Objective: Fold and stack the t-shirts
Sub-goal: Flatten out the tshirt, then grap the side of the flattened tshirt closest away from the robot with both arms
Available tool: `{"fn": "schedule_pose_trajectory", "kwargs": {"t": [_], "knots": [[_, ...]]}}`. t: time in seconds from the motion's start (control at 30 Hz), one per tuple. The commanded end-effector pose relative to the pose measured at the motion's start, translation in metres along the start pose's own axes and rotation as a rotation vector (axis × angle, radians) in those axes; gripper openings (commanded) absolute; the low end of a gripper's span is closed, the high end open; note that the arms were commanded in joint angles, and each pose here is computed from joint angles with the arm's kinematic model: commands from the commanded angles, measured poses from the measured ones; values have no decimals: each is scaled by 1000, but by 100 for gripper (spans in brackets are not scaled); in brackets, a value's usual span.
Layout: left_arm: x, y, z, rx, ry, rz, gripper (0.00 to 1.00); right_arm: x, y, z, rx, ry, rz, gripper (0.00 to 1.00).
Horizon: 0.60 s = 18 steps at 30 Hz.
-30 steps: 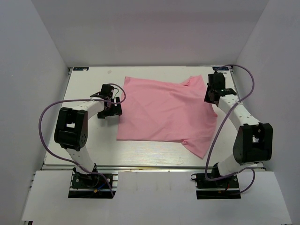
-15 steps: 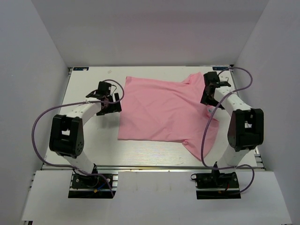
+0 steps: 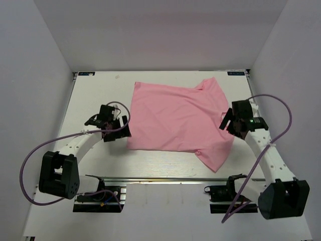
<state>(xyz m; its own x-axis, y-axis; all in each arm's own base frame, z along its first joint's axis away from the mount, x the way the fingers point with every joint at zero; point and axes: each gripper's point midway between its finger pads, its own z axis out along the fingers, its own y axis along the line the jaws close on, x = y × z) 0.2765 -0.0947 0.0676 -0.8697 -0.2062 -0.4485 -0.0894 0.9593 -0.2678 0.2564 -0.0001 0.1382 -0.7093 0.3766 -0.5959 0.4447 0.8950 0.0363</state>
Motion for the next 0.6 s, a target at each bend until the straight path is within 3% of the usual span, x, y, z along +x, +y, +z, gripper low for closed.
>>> {"fn": "schedule_pose_trajectory", "kwargs": {"t": [0.0,0.27,0.4,0.57], "knots": [[25,-3,-8,28,41,-12,100,38,-3,-9,-57,103,26,90],[53,-24,7,137,87,-18,97,87,1,-12,-169,203,41,90],[61,-19,10,109,81,-26,88,92,0,-12,-173,203,59,90],[62,-19,12,95,65,-16,67,98,0,-12,-189,207,56,90]]}}
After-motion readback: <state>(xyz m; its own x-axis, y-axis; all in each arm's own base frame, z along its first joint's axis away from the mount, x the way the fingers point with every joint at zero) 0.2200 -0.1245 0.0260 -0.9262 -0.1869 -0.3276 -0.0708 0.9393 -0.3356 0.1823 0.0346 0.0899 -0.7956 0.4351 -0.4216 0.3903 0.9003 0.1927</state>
